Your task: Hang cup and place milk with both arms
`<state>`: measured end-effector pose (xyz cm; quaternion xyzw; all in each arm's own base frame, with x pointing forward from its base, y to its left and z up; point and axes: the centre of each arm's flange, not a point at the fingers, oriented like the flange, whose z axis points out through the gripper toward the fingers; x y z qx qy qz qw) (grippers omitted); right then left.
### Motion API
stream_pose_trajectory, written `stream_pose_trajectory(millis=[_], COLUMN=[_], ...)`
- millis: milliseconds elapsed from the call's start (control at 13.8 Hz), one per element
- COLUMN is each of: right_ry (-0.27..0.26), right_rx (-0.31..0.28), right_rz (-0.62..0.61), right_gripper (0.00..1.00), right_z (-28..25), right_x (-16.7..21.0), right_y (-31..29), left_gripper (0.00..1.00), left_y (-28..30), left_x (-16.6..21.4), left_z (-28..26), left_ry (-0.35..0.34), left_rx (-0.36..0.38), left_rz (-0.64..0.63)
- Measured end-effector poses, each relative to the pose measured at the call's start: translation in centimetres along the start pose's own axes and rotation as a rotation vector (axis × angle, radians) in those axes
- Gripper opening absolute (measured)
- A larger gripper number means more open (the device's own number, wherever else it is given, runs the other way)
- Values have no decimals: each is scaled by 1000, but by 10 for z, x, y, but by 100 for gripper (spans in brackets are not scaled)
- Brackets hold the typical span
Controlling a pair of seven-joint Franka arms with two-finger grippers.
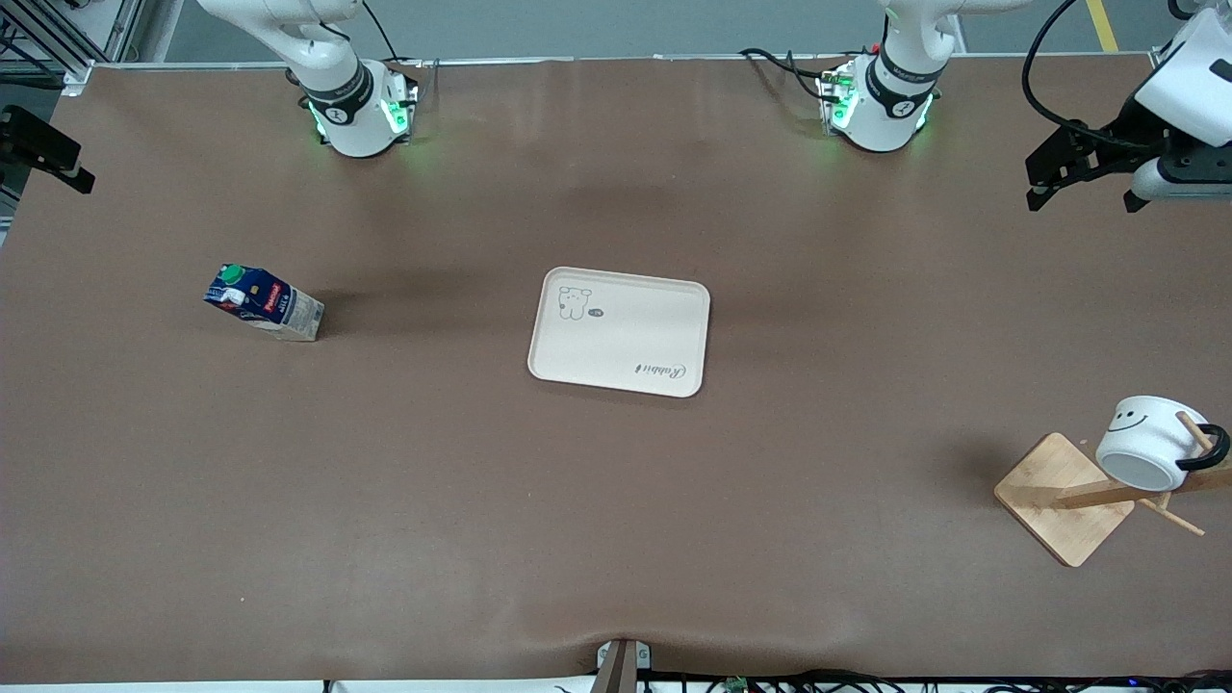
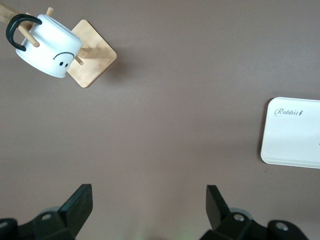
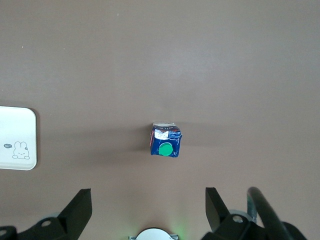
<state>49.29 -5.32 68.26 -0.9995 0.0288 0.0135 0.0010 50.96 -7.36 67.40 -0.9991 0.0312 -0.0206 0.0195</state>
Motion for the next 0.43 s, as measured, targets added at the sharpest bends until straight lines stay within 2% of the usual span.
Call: stream_pose_trajectory(millis=[435], right_ry=[-5], right_rx=[0], right_rz=[19], right_gripper=[100], right_z=[5], right_x=[4], right_y=[10], left_gripper=[100], left_y=[3], left_x=[-2], left_z=[-3], left_ry=[-8], left_rx=[-26], left_rz=[-44])
